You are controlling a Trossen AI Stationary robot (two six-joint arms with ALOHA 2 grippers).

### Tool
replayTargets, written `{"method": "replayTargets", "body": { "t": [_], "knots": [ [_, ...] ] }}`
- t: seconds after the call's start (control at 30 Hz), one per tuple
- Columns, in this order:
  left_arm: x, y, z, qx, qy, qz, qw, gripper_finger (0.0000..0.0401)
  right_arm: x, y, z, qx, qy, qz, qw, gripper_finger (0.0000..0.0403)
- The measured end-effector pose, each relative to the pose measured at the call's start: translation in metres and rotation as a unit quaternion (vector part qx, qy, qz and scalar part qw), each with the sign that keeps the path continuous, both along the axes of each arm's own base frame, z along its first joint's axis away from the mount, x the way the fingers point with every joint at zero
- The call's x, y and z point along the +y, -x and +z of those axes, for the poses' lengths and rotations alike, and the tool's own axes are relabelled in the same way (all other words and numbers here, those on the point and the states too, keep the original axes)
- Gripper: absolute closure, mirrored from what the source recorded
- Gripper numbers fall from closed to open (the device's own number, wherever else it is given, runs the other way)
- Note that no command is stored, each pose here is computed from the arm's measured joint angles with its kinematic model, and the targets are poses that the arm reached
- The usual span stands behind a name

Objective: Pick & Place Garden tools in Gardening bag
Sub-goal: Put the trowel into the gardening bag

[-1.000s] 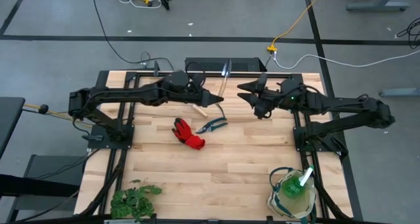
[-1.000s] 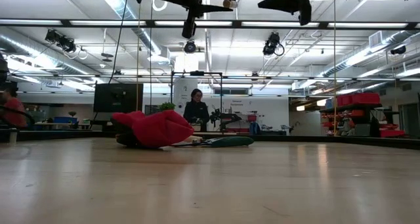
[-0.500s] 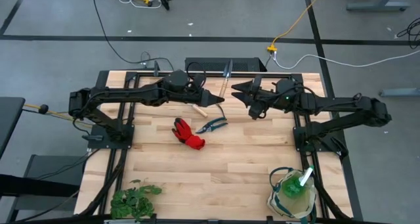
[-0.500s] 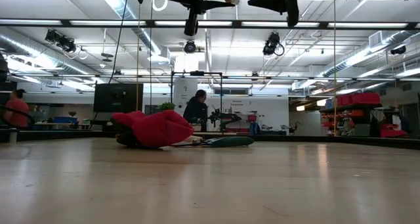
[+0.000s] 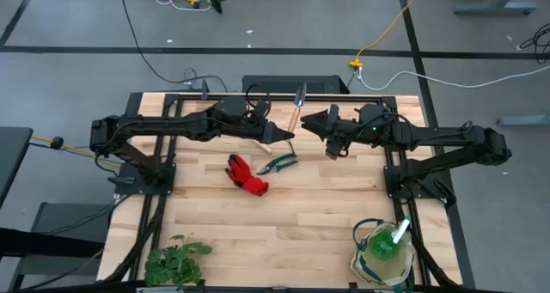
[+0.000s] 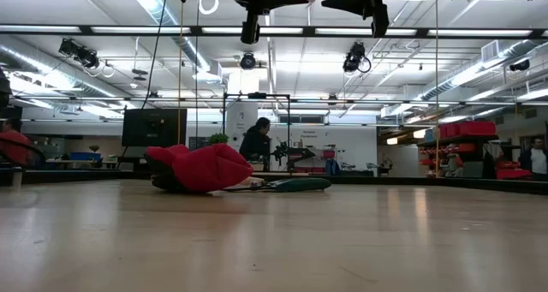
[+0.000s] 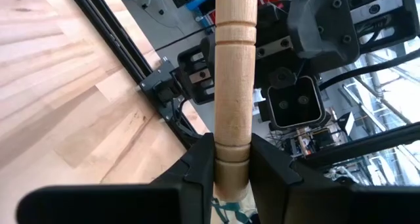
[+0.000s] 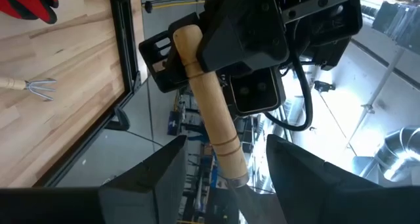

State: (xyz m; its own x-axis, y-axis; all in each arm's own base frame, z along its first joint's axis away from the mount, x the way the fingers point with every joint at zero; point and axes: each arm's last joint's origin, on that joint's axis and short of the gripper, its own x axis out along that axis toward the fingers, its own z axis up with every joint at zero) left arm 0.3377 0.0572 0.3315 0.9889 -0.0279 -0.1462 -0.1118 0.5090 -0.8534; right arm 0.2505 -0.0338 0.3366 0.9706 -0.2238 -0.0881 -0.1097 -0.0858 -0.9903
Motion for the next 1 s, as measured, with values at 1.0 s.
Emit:
{"method": "replayTargets", "body": {
  "t": [1.0],
  "knots": [
    [-0.001,-0.001,0.002,-0.008,0.021,0.014,1.000,0.0324,-0.003,-0.016,-0.007,-0.003,0.049,-0.019,0.999,0.0192]
  ]
}}
